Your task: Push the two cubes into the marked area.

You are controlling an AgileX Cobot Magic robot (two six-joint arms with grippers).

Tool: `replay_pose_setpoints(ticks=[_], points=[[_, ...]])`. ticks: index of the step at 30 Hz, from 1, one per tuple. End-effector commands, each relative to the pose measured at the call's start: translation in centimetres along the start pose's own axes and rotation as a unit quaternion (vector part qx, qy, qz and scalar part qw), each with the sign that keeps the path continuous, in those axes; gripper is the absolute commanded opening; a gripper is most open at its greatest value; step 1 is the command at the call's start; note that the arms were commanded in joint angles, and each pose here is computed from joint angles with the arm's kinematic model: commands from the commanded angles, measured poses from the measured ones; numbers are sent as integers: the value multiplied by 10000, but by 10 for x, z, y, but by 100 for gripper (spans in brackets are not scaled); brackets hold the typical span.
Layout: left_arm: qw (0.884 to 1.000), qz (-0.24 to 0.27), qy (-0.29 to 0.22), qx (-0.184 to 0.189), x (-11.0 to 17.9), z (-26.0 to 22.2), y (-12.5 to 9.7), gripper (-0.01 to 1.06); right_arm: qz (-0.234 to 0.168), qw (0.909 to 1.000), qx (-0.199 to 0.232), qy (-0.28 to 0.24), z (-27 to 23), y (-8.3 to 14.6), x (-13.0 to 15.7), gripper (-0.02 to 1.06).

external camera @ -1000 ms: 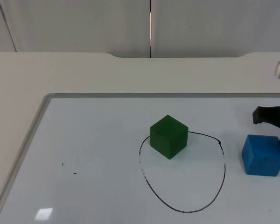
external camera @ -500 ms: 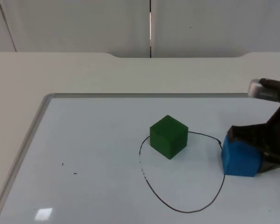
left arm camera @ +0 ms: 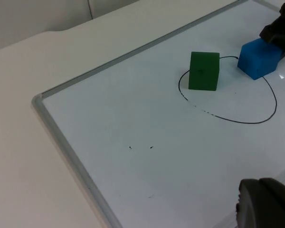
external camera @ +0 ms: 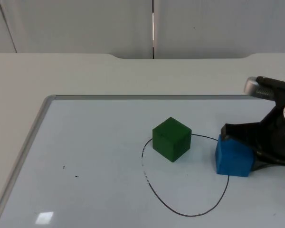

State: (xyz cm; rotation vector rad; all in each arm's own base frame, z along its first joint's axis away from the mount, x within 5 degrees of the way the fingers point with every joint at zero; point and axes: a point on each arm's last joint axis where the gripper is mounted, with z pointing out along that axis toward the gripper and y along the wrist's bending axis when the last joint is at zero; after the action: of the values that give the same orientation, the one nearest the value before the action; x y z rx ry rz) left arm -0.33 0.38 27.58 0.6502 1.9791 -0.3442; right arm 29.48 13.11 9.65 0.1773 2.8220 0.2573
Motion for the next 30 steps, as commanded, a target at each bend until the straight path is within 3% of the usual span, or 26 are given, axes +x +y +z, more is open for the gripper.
replay_pose_setpoints(ticks=[1, 23, 30], points=[[10000, 2, -4, 5, 1, 0, 0, 0, -1, 10000, 32, 73, 5, 0, 3, 0], [10000, 23, -4, 5, 1, 0, 0, 0, 424, 9958, -400, -709, 4, 8, -12, 0], [10000, 33, -4, 5, 1, 0, 0, 0, 196, 9963, -487, -682, -1, 27, -18, 0]])
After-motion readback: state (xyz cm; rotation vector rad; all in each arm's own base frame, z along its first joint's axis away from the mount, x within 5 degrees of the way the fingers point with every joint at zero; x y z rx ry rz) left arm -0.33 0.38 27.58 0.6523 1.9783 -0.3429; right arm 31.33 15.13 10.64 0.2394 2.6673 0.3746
